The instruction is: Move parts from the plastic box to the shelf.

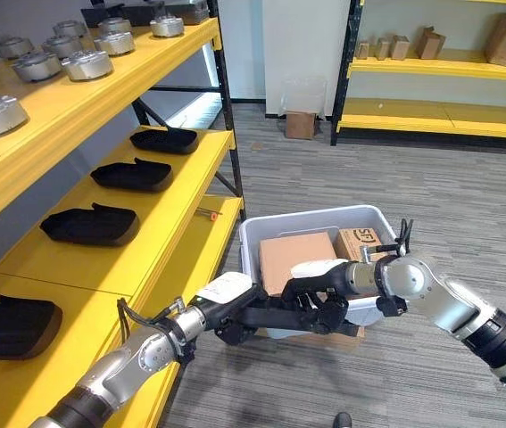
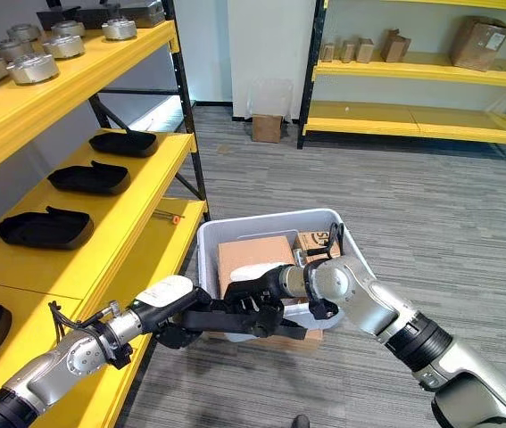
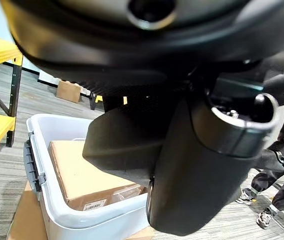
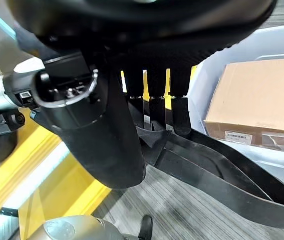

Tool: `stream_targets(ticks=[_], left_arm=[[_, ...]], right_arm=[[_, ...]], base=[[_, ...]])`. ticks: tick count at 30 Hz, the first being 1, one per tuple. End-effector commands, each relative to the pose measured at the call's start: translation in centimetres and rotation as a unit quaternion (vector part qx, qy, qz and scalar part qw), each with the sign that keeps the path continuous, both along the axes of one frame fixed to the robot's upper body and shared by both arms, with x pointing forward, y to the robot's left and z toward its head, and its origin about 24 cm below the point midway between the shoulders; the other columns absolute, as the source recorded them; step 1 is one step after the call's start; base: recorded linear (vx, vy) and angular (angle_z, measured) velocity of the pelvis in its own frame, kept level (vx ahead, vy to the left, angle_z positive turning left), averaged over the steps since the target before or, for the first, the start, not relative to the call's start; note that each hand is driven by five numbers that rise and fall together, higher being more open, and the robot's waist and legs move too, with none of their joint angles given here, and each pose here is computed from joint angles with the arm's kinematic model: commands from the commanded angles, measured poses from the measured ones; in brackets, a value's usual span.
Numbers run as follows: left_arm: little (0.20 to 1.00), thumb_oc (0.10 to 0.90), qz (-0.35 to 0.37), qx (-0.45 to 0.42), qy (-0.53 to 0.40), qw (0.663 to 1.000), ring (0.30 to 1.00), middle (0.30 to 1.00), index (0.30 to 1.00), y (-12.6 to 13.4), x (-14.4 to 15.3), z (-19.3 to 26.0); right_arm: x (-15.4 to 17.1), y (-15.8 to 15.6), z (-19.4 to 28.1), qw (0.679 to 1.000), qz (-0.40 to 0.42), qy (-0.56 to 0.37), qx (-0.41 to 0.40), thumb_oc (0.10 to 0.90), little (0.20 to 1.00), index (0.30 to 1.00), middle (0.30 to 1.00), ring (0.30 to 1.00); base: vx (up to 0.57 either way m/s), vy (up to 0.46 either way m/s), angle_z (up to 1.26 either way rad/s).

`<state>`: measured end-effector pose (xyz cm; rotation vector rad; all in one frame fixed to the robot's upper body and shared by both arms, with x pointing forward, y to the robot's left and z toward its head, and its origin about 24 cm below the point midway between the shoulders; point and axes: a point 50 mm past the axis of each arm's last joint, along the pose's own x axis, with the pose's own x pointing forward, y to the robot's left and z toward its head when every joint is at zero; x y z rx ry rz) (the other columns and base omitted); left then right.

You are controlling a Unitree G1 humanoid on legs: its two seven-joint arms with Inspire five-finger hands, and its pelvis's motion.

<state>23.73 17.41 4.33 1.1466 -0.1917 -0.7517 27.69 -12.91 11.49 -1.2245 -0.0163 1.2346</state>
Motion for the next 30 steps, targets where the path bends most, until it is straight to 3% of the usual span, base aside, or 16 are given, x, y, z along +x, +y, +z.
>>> stream_targets(ticks=[1, 13, 14, 15, 30], left_arm=[[0.300, 0.400, -0.019, -0.038, -0.103, 0.994, 0.300, 0.300, 0.300, -0.8, 1.4, 3.8], [0.300, 0.400, -0.007, -0.052, -0.115, 0.992, 0.300, 0.300, 0.300, -0.2, 1.1, 4.0], [0.300, 0.400, -0.006, -0.053, -0.115, 0.992, 0.300, 0.300, 0.300, -0.2, 1.1, 4.0], [0.300, 0.400, -0.003, -0.056, -0.113, 0.992, 0.300, 0.300, 0.300, -0.2, 1.2, 3.9], [0.300, 0.400, -0.015, -0.060, -0.100, 0.993, 0.300, 0.300, 0.300, -1.2, 1.8, 4.4]], right_arm=[[-0.8, 3.1, 7.2, 0.975, 0.088, -0.143, 0.147, 0.400, 0.300, 0.300, 0.300, 0.300], [-1.1, 2.6, 6.4, 0.971, 0.072, -0.142, 0.178, 0.400, 0.300, 0.300, 0.300, 0.300], [-1.1, 2.6, 6.4, 0.971, 0.070, -0.141, 0.180, 0.500, 0.440, 0.440, 0.440, 0.440], [-1.1, 2.6, 6.3, 0.970, 0.068, -0.144, 0.183, 0.900, 1.000, 1.000, 1.000, 1.000], [1.7, 3.8, 8.7, 0.971, 0.006, -0.166, 0.170, 0.900, 1.000, 1.000, 1.000, 1.000]], base=[[0.00, 0.000, 0.00], [0.00, 0.000, 0.00], [0.00, 0.000, 0.00], [0.00, 0.000, 0.00], [0.00, 0.007, 0.05]])
